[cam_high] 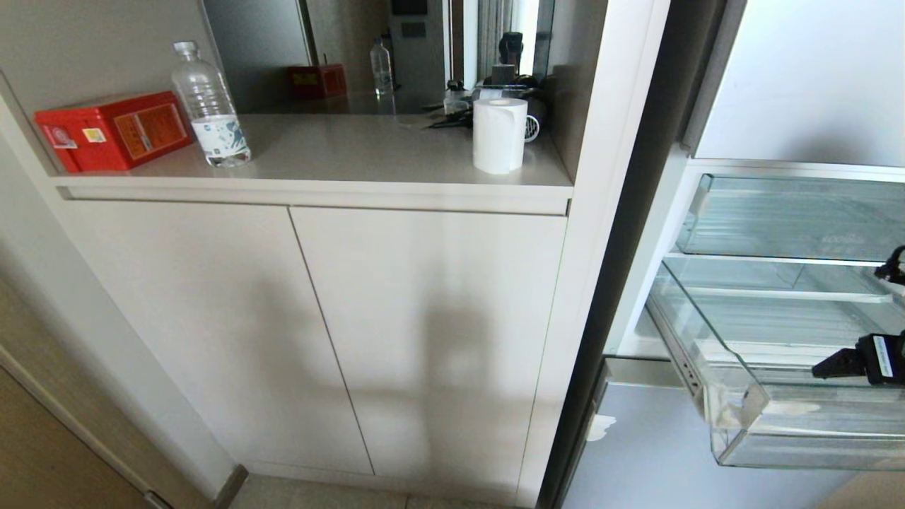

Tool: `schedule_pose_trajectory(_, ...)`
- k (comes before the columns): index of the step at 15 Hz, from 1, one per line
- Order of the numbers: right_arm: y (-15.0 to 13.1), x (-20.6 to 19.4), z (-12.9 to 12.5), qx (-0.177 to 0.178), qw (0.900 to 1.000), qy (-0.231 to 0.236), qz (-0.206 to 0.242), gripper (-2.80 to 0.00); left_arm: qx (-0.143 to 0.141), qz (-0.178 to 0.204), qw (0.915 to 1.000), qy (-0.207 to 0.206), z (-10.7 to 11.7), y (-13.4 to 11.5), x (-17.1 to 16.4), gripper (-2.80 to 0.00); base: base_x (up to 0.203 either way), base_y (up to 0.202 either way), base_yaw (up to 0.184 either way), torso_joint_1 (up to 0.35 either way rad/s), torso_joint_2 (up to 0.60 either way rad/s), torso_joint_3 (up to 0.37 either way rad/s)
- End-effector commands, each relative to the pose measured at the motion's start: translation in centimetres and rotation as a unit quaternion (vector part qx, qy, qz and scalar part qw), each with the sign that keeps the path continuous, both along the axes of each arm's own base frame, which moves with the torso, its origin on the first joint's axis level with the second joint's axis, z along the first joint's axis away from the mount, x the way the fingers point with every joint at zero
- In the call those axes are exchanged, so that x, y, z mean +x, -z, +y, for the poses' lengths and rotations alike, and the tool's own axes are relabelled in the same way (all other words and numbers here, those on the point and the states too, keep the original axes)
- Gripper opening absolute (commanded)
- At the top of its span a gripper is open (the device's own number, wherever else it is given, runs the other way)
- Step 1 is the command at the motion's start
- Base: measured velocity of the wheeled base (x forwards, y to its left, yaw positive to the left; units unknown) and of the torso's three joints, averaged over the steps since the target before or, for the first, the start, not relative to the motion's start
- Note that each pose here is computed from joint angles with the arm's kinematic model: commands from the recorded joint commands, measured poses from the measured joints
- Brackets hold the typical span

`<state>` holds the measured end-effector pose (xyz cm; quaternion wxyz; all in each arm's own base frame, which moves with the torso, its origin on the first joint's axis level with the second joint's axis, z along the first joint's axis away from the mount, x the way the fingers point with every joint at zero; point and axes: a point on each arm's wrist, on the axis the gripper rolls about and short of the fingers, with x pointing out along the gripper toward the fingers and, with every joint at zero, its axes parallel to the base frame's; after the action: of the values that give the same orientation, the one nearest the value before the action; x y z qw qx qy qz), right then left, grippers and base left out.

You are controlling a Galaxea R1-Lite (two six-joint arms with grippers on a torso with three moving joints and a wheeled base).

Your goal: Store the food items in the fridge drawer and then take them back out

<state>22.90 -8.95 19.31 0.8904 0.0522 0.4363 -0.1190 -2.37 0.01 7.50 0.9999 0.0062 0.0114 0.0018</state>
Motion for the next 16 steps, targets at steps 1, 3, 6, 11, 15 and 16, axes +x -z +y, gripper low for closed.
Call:
schedule_pose_trajectory(1, -0.9, -2.5, 0.9, -0.005, 1.000, 0.000, -0.019, 0.00, 0.000, 0.001, 1.0000, 0.000, 0.0, 0.0, 0.0, -2.80, 0.000, 0.000, 0.000, 0.000, 0.00, 0.000)
schedule_pose_trajectory(3, -1.0, -4.0, 1.6, -0.008, 1.000, -0.002, -0.027, 0.00, 0.000, 0.001, 1.0000, 0.000, 0.0, 0.0, 0.0, -2.80, 0.000, 0.000, 0.000, 0.000, 0.00, 0.000)
schedule_pose_trajectory(6, -1.0, -4.0, 1.6, -0.010, 0.999, -0.003, -0.032, 0.00, 0.000, 0.001, 1.0000, 0.000, 0.0, 0.0, 0.0, -2.80, 0.000, 0.000, 0.000, 0.000, 0.00, 0.000)
schedule_pose_trajectory(11, -2.3, -3.7, 1.7, 0.002, 0.990, -0.022, -0.139, 0.00, 0.000, 0.001, 1.0000, 0.000, 0.0, 0.0, 0.0, -2.80, 0.000, 0.000, 0.000, 0.000, 0.00, 0.000)
schedule_pose_trajectory(15, -3.4, -7.8, 3.4, -0.015, 0.977, -0.027, -0.210, 0.00, 0.000, 0.001, 1.0000, 0.000, 0.0, 0.0, 0.0, -2.80, 0.000, 0.000, 0.000, 0.000, 0.00, 0.000)
schedule_pose_trajectory(16, -3.6, -9.1, 3.9, -0.021, 0.973, -0.028, -0.228, 0.00, 0.000, 0.001, 1.0000, 0.000, 0.0, 0.0, 0.0, -2.80, 0.000, 0.000, 0.000, 0.000, 0.00, 0.000)
